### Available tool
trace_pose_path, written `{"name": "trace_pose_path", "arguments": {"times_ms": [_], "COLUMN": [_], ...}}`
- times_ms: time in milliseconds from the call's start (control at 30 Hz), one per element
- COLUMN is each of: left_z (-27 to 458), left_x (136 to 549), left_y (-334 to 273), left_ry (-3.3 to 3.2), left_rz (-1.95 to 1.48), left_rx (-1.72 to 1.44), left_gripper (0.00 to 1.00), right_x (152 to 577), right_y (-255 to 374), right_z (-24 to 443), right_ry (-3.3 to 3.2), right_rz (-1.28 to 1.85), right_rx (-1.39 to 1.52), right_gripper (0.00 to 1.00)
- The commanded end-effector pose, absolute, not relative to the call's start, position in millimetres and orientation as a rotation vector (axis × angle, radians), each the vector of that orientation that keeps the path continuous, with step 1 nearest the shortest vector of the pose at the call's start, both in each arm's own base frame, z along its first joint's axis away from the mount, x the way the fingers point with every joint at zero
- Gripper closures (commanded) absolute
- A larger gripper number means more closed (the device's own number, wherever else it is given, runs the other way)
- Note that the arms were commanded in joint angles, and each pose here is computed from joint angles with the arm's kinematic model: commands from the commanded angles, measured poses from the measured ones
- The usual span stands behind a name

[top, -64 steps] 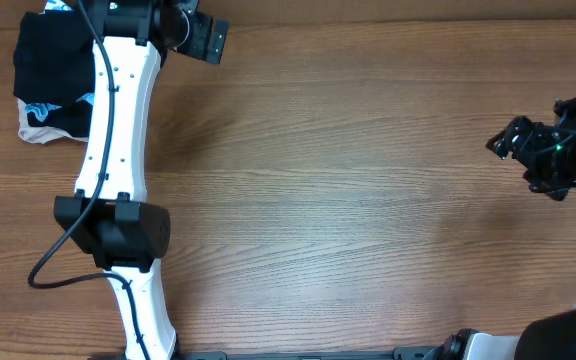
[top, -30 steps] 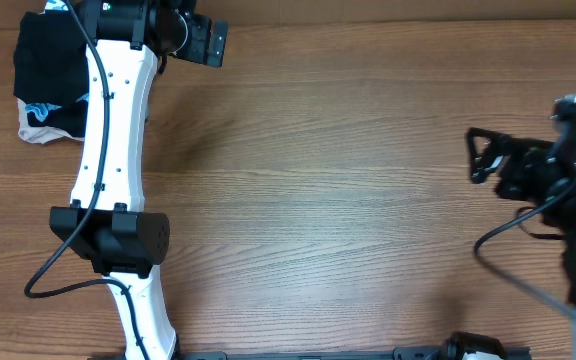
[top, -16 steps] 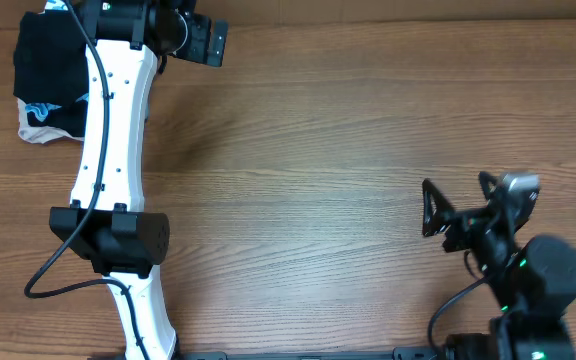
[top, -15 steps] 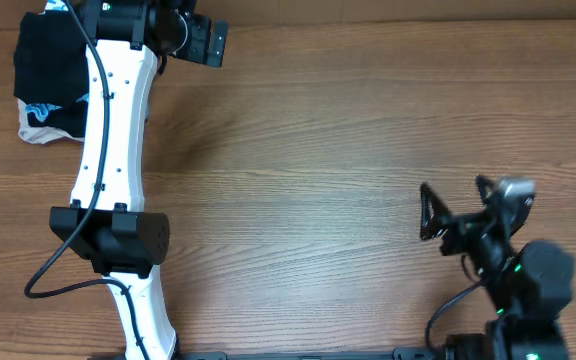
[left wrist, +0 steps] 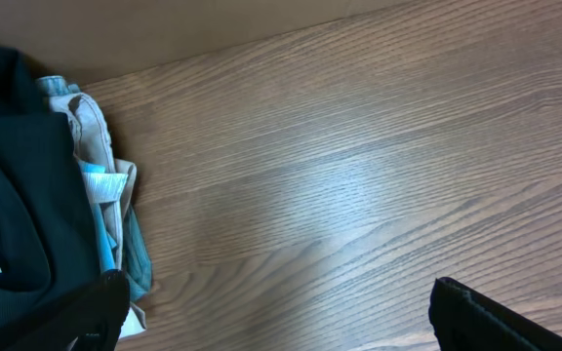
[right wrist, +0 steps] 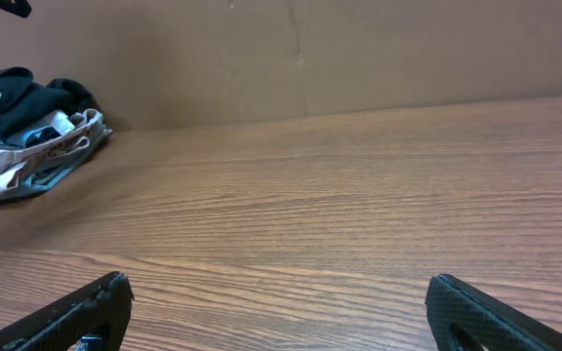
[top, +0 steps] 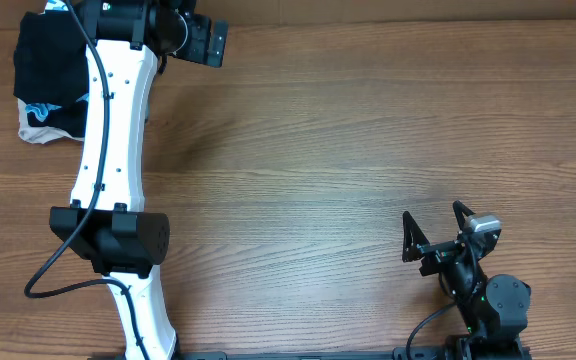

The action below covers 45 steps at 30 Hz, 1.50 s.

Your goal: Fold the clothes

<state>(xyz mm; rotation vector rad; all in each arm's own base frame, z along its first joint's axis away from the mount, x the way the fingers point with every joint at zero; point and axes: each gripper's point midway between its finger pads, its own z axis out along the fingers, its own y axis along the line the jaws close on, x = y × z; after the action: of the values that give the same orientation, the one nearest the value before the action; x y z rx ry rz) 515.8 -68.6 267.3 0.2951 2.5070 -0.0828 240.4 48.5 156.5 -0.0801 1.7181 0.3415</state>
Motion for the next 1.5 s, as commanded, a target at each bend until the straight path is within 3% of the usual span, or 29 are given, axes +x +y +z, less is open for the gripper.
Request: {"name": "trace_pose_path", "arguments": {"times_ms": [0, 467, 600, 1467], "left_z": [287.4, 287.5, 287.4, 287.4], "left_x": [512.4, 512.5, 512.4, 512.4], "left_y": [-70.3, -70.3, -70.3, -70.3], "left_ry": [2.464, 2.464, 2.464, 2.464], "left_rz": [-0.084, -0.084, -0.084, -0.084], "left_rx": [0.270, 0.270, 0.271, 0.270], "left_gripper": [0.00, 0.00, 0.00, 0.00], "right_x": [240.8, 243.6, 244.9, 245.6], "right_y": [43.9, 34.0, 27.0, 21.3], "right_z": [162.3, 187.2, 170.1, 169.9], "right_ry": [1.673, 1.528, 1.597, 1.596], "right_rz": [0.312, 0.250, 0.216, 0.190], "right_rx": [-0.064, -0.021, 0.016, 0.043], "right_gripper": [0.00, 0.00, 0.00, 0.00]}}
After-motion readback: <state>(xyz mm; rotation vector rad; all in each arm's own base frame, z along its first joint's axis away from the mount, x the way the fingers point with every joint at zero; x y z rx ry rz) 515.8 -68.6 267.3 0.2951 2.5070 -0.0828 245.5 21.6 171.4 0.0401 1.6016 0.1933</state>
